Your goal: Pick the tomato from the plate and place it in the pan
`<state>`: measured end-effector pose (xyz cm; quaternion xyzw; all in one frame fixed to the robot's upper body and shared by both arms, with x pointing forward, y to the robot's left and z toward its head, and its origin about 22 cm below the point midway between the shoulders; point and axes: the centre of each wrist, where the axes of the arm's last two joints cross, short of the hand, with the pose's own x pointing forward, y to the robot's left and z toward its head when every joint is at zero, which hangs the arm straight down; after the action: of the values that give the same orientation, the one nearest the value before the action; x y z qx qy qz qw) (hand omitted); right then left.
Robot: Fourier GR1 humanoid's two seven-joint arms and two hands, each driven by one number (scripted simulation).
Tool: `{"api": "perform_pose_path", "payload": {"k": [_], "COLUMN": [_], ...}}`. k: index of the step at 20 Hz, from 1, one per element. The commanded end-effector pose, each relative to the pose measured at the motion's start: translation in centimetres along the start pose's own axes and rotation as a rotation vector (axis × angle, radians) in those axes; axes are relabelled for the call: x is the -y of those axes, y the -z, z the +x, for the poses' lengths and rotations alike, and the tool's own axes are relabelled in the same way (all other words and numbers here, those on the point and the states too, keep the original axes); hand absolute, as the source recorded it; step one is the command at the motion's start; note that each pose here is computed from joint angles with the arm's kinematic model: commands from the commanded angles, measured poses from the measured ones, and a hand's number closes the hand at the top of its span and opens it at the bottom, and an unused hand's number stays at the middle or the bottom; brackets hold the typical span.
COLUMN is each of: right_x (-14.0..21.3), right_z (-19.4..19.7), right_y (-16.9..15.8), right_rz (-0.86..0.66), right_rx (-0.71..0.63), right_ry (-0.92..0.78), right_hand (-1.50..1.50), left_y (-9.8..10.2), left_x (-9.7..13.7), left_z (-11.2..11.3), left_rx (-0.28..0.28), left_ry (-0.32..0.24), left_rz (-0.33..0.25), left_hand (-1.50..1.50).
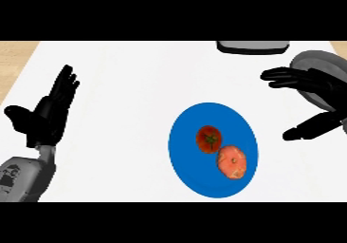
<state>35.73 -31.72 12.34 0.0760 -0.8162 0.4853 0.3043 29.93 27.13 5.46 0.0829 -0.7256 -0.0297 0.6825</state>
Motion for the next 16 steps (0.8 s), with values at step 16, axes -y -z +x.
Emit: {"api": "perform_pose_path", "payload": {"k": [16], "right_x": [1.6], "right_z": [7.4], "right_y": [9.8], "right_rz": [0.292], "right_rx": [0.049], "right_ry": [-0.176], "right_hand": [-1.5], "left_y": [-0.9], "left_x": [0.3], "left_z": [-1.0], "left_rx": [-0.012], "left_ry": [-0.004], "left_rz": [0.023], "left_hand": [0.0]}}
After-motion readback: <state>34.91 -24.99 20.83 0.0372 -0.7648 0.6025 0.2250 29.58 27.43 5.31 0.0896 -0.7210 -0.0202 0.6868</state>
